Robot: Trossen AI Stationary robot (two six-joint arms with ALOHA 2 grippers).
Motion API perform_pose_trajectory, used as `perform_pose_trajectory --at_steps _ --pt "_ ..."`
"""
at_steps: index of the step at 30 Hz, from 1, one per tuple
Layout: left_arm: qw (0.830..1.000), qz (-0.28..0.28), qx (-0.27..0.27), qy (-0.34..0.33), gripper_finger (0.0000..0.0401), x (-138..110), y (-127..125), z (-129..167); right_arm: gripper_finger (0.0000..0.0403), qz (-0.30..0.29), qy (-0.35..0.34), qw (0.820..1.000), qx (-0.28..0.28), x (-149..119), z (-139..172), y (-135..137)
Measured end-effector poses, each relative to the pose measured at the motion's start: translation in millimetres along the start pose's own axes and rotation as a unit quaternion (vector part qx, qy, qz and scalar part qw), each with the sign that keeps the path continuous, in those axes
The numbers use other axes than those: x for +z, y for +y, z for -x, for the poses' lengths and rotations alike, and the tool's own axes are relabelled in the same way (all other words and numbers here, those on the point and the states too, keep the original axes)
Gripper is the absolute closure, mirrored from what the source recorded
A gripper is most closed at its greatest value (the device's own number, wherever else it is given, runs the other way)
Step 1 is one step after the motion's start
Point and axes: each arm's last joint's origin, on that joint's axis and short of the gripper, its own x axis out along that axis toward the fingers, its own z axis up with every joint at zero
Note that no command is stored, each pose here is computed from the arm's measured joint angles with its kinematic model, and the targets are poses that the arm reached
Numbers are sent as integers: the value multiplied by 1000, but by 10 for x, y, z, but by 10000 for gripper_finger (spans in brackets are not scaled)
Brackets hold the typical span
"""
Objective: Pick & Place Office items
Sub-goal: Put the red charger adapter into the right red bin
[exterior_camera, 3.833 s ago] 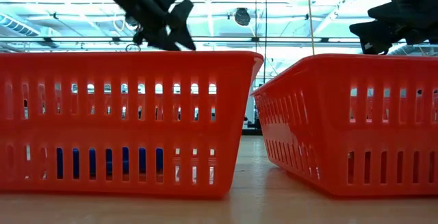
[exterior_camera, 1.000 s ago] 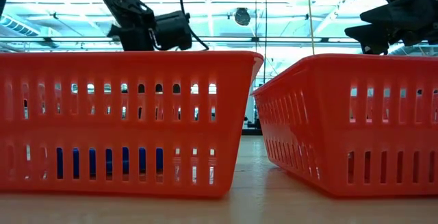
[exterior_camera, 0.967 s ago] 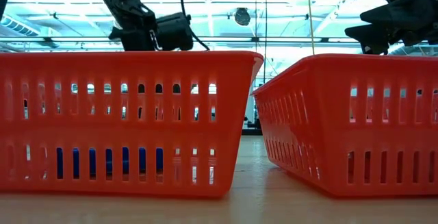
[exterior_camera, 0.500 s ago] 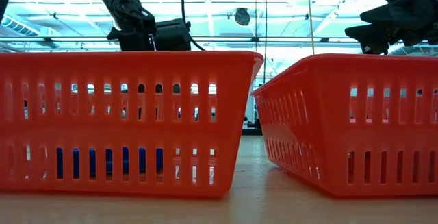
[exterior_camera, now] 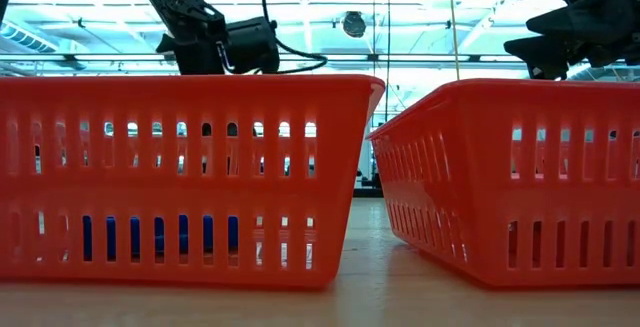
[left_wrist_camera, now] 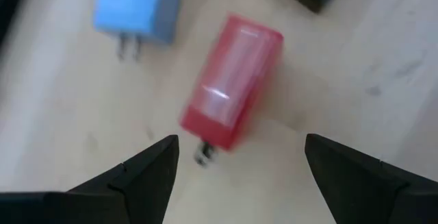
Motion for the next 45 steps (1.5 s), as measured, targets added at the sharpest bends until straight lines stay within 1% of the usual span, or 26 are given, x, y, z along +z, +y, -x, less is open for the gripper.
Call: perform_pose_trajectory --at_steps 2,4,7,10,13,19,23,28,31,36,39,41,43,45 --pt "999 -39 24 -9 80 17 16 -8 236 0 0 1000 0 0 0 0" --pt "996 -73 32 -28 80 60 31 -9 236 0 0 1000 0 0 0 0" --pt "994 -99 6 -53 80 120 51 -20 236 0 0 1000 0 0 0 0" --pt "991 -107 -44 -69 80 157 86 -38 236 0 0 1000 0 0 0 0" --pt "990 -107 -72 -56 80 138 109 -99 236 0 0 1000 0 0 0 0" --pt "989 -121 -79 -14 80 67 158 -234 236 0 5 1000 -1 -9 -8 0" --pt "989 -113 -93 -11 80 66 168 -274 236 0 8 1000 -1 -16 -13 0" --pt "989 -113 -91 -16 87 74 162 -269 236 0 9 1000 -1 -18 -14 0" --pt "989 -113 -93 -16 113 75 159 -268 236 0 9 1000 -1 -17 -14 0" --pt "989 -109 -98 -16 187 72 150 -269 236 0 9 1000 -2 -18 -14 0" --pt "993 -77 -93 -14 232 75 157 -275 236 0 9 1000 -2 -18 -14 0" --pt "994 -64 -91 -13 256 74 160 -276 236 0 9 1000 -2 -18 -14 0" --pt "994 -64 -91 -14 272 77 158 -275 236 0 9 1000 -2 -18 -14 0" --pt "994 -64 -91 -15 279 78 157 -274 236 0 9 1000 -2 -18 -14 0"
